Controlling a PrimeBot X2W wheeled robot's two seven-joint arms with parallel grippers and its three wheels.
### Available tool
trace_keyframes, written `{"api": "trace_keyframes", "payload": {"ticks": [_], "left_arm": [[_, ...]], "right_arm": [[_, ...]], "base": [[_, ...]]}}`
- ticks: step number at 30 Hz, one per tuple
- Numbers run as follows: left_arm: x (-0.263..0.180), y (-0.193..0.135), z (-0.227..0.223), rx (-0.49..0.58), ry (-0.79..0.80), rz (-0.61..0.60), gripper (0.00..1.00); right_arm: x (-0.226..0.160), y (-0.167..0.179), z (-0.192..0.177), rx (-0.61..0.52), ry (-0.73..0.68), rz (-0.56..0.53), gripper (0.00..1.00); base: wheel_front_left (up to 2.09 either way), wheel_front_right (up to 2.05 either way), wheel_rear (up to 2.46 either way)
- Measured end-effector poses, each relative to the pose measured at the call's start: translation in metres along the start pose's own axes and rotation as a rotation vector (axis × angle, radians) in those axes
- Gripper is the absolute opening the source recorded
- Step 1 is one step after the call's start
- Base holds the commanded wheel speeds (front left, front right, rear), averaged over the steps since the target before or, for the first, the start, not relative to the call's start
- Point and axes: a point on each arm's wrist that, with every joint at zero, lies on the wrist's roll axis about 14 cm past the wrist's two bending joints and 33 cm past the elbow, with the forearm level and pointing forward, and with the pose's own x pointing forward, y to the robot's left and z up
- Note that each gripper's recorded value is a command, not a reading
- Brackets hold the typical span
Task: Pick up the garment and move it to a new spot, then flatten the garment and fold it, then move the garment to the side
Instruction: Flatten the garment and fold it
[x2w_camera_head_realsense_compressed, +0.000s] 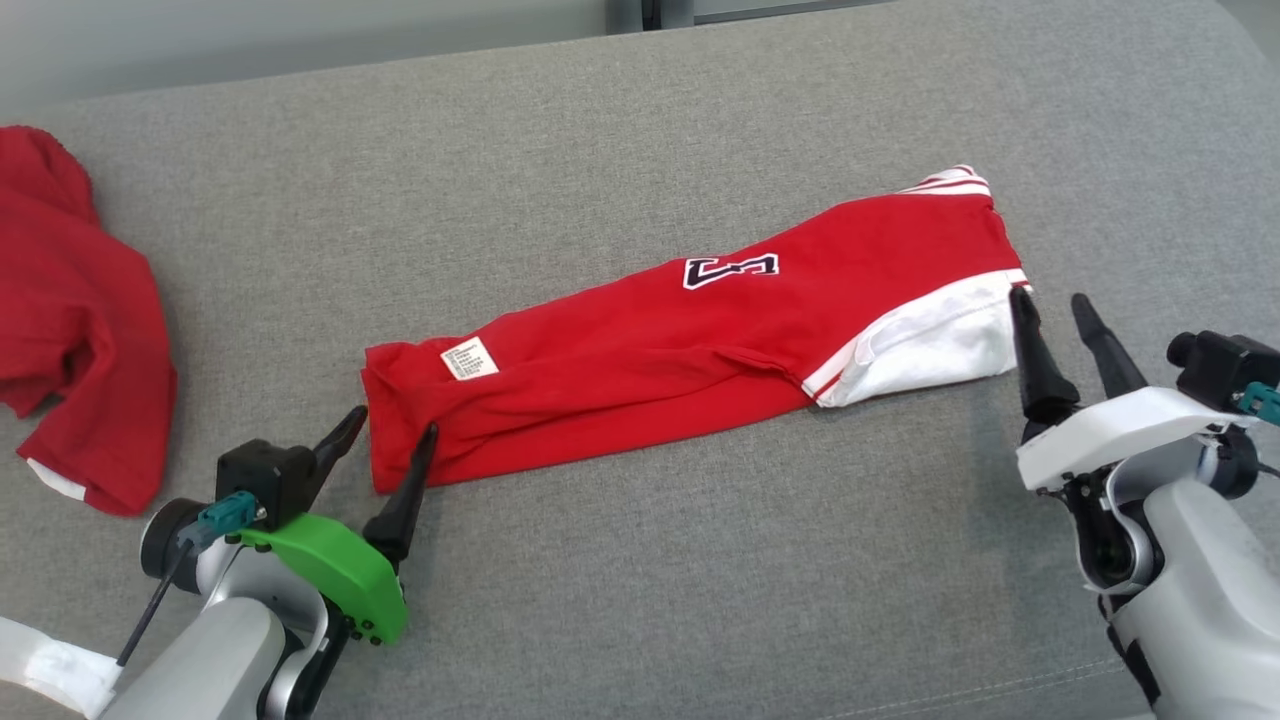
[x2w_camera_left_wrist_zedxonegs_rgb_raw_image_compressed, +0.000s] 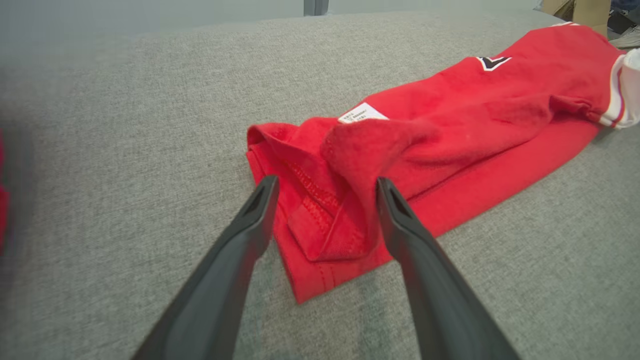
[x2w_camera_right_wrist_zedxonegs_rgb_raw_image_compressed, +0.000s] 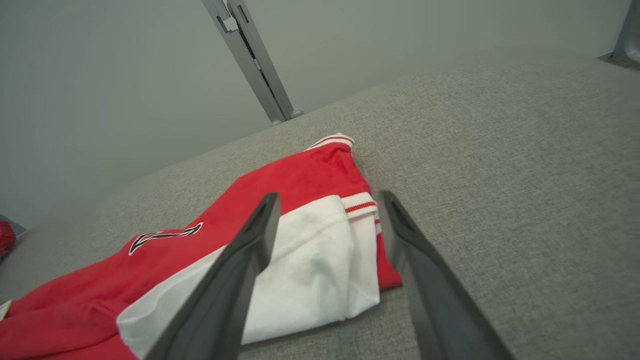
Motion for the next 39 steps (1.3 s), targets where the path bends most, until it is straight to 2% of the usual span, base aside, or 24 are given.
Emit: {"api": "trace_keyframes", "payload": {"ticks": [5, 14, 23, 30, 39], "left_arm": [[-0.002, 0.015, 0.027, -0.011, -0.1, 0.076, 1.0], [-0.014, 0.012, 0.032, -0.081, -0.149, 0.105, 1.0], [-0.026, 0.031, 0.047, -0.105, -0.211, 0.173, 1.0], [-0.03, 0.038, 0.051, -0.104, -0.229, 0.193, 1.0], [-0.041, 0.049, 0.05, -0.107, -0.233, 0.238, 1.0]], "right_arm": [[0.012, -0.017, 0.002, -0.138, 0.064, 0.0, 1.0], [0.015, -0.035, -0.041, -0.265, 0.313, 0.021, 1.0], [0.037, -0.032, -0.057, -0.219, 0.402, 0.017, 1.0], [0.05, -0.035, -0.067, -0.126, 0.443, -0.019, 1.0], [0.056, -0.036, -0.066, -0.116, 0.466, -0.019, 1.0]], "base": [[0.0, 0.0, 0.0], [0.0, 0.0, 0.0], [0.0, 0.0, 0.0], [0.0, 0.0, 0.0], [0.0, 0.0, 0.0]]}}
